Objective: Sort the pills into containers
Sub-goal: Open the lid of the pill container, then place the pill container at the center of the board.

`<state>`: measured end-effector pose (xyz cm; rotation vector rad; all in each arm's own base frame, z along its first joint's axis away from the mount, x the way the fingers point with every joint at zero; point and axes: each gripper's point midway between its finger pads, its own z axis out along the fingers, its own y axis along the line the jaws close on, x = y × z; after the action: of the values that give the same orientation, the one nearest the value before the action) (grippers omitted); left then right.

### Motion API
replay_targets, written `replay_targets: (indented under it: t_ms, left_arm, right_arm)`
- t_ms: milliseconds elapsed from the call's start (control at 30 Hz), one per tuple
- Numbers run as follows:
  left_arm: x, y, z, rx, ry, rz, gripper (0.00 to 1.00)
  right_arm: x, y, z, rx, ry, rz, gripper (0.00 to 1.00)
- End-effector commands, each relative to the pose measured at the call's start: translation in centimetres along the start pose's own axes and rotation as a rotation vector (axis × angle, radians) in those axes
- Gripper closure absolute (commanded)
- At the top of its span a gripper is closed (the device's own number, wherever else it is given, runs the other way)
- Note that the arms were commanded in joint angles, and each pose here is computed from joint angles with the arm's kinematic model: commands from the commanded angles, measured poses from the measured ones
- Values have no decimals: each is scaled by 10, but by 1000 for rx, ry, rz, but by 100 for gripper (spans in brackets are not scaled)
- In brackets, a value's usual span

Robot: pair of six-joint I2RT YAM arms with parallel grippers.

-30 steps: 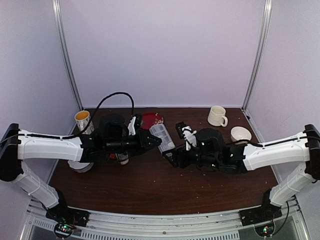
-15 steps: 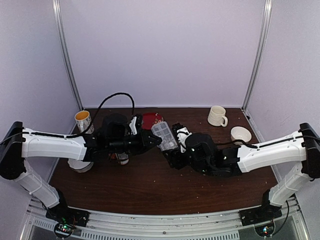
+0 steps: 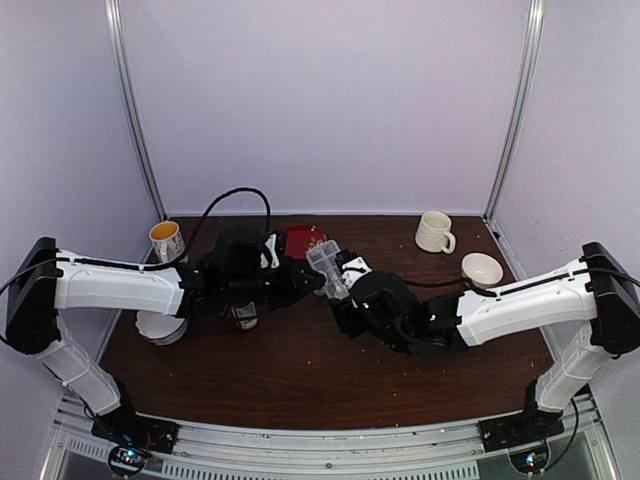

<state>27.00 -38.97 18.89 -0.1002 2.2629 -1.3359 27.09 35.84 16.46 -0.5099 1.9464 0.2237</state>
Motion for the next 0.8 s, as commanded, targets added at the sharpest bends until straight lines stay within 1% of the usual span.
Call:
replay_targets:
  t_ms: [0, 67, 100, 133, 200, 233, 300, 333, 400, 467, 567, 700, 767]
  left_arm:
    - [6, -25, 0, 70, 41, -49, 77]
    - [5, -31, -2, 89, 38, -32, 51]
    - [3, -32, -4, 88, 30, -22, 39]
    - [2, -34, -8, 93, 21, -10, 30]
    - [-1, -36, -17, 108, -4, 14, 18]
    - [-3, -38, -22, 116, -15, 35, 14]
    - [-5, -39, -30, 121, -30, 68, 10]
    - [-5, -38, -33, 112, -33, 87, 9]
    - [-7, -35, -40, 83, -38, 119, 9]
    - [-9, -29, -44, 56, -41, 146, 11]
    - [-11, -19, -48, 6, -40, 189, 13]
    - [-7, -9, -49, -42, -22, 293, 16]
    - [-6, -2, -49, -64, -20, 355, 18]
  right_arm:
    - [4, -44, 5, 216, 10, -53, 69]
    - [5, -39, 4, 169, 13, -30, 68]
    - [6, -38, 4, 147, 14, -14, 68]
    - [5, -36, 3, 124, 15, 6, 68]
    - [8, -36, 4, 88, 32, 33, 68]
    - [10, -35, 4, 71, 38, 43, 68]
    - [14, -35, 3, 37, 52, 61, 68]
    - [16, -31, 3, -8, 66, 69, 67]
    - [22, -28, 3, -54, 98, 81, 67]
    - [29, -25, 3, -78, 135, 72, 67]
    - [54, -26, 1, -78, 229, 37, 66]
    - [92, -25, 0, -92, 345, 36, 64]
    - [108, -19, -1, -126, 388, 52, 62]
